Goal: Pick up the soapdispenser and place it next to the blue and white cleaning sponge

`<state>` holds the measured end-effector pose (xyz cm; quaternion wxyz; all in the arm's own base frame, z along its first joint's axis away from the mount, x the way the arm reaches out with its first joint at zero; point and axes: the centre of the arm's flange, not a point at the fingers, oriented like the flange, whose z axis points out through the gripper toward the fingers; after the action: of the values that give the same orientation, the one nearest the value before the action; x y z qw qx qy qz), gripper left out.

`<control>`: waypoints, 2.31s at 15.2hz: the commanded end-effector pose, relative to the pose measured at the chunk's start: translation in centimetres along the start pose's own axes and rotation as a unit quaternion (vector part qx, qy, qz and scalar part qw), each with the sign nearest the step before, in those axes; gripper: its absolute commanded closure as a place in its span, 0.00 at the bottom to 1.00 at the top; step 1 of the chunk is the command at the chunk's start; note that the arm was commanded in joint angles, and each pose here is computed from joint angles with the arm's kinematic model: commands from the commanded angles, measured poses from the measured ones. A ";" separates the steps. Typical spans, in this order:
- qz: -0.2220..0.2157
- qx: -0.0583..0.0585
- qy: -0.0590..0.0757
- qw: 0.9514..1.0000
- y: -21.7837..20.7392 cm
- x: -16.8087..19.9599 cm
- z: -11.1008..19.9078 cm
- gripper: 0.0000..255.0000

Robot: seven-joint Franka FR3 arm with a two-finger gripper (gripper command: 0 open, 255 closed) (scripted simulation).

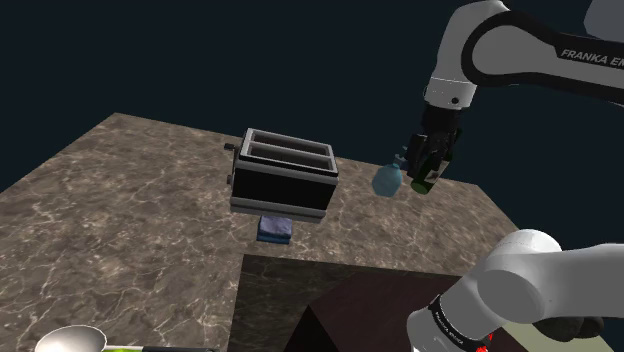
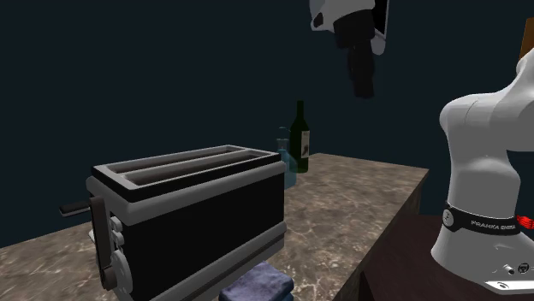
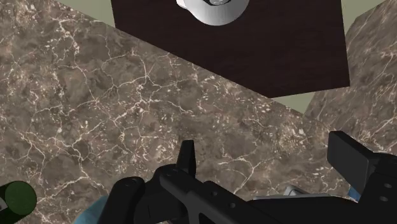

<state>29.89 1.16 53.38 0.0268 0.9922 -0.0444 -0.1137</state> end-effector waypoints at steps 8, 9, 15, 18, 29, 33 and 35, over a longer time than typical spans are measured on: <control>-0.018 0.008 0.020 1.000 7.6 4.8 1.3 0.00; -0.021 0.009 0.023 0.999 8.7 5.5 1.5 0.00; -0.037 0.016 0.041 0.998 15.0 9.9 2.6 0.00; -0.045 0.019 0.049 0.998 18.2 12.2 3.1 0.00; -0.073 0.032 0.081 0.993 29.2 21.1 4.8 0.00; -0.074 0.032 0.083 0.993 29.5 21.7 6.4 0.00; -0.074 0.032 0.083 0.993 29.4 21.9 7.4 0.00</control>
<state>46.94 -30.53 43.68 -0.0103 0.9990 0.0282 -0.0319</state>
